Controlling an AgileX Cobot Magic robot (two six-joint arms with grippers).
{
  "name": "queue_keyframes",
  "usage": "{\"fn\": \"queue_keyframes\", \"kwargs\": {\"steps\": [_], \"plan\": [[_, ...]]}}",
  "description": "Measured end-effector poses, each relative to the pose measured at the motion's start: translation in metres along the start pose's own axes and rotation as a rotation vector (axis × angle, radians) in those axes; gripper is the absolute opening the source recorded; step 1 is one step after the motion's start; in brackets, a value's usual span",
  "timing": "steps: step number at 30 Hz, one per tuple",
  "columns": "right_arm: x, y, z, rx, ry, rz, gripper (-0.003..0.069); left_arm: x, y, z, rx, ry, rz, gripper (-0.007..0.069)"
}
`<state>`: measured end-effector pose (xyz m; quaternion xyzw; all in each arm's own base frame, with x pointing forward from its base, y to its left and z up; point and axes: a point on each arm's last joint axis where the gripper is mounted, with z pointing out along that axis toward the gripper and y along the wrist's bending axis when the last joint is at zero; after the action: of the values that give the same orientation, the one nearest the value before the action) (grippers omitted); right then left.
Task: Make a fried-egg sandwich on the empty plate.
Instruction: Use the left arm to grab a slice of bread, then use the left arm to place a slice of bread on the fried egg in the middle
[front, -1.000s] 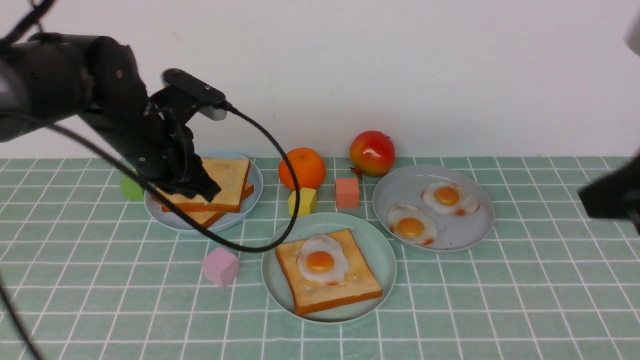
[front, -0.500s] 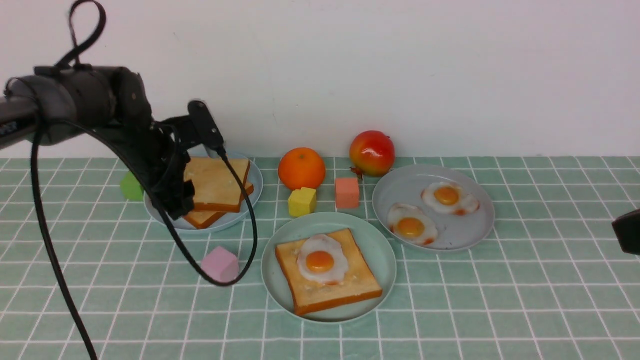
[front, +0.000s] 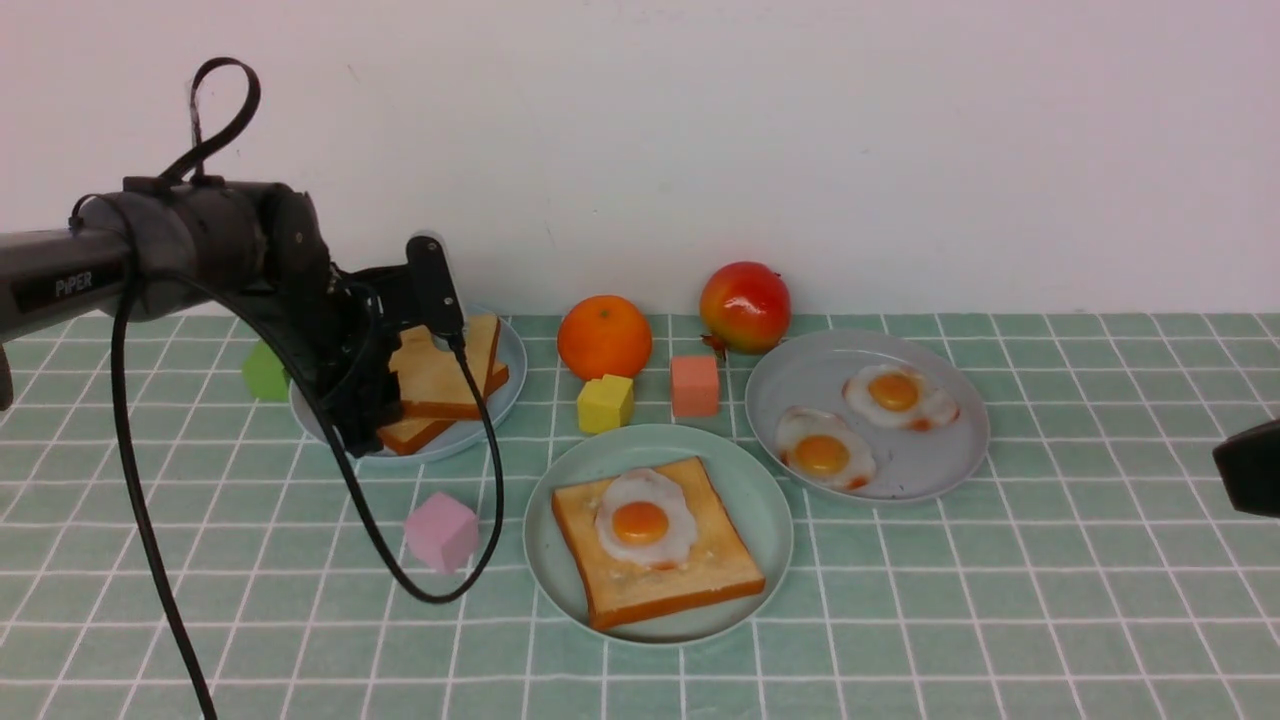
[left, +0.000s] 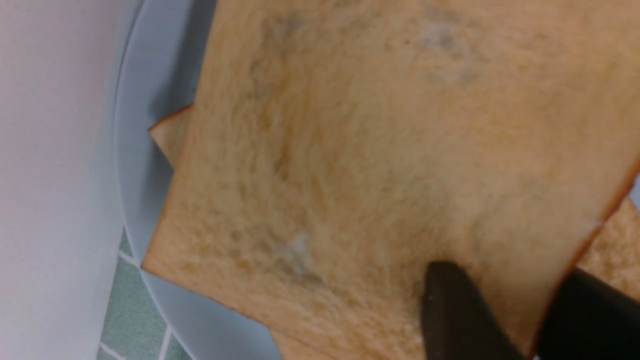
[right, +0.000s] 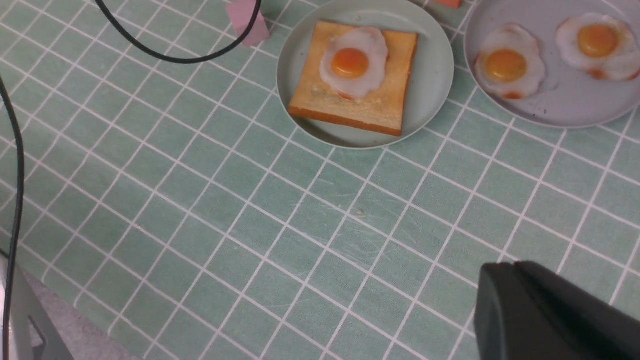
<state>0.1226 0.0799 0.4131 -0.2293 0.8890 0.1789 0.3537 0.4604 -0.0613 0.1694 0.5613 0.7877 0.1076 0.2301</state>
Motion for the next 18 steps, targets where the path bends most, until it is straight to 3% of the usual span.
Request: {"fn": "queue_keyframes", "kwargs": {"steps": [3, 11, 16, 18], "plan": [[0.000, 0.001, 0.000, -0.011, -0.004, 0.005, 0.0032, 0.000, 0.000, 0.000, 0.000, 0.000, 0.003, 0.0111], [-0.001, 0.001, 0.000, -0.014, -0.006, 0.006, 0.0035, -0.003, 0.001, -0.014, 0.010, 0.003, 0.011, 0.0104], [0.002, 0.001, 0.000, -0.012, 0.017, 0.005, 0.0041, -0.015, 0.002, -0.057, 0.010, -0.015, -0.029, 0.0090], [0.005, 0.000, -0.002, 0.006, 0.034, -0.005, 0.0042, -0.033, -0.007, -0.090, -0.002, -0.058, -0.114, 0.0082]]}}
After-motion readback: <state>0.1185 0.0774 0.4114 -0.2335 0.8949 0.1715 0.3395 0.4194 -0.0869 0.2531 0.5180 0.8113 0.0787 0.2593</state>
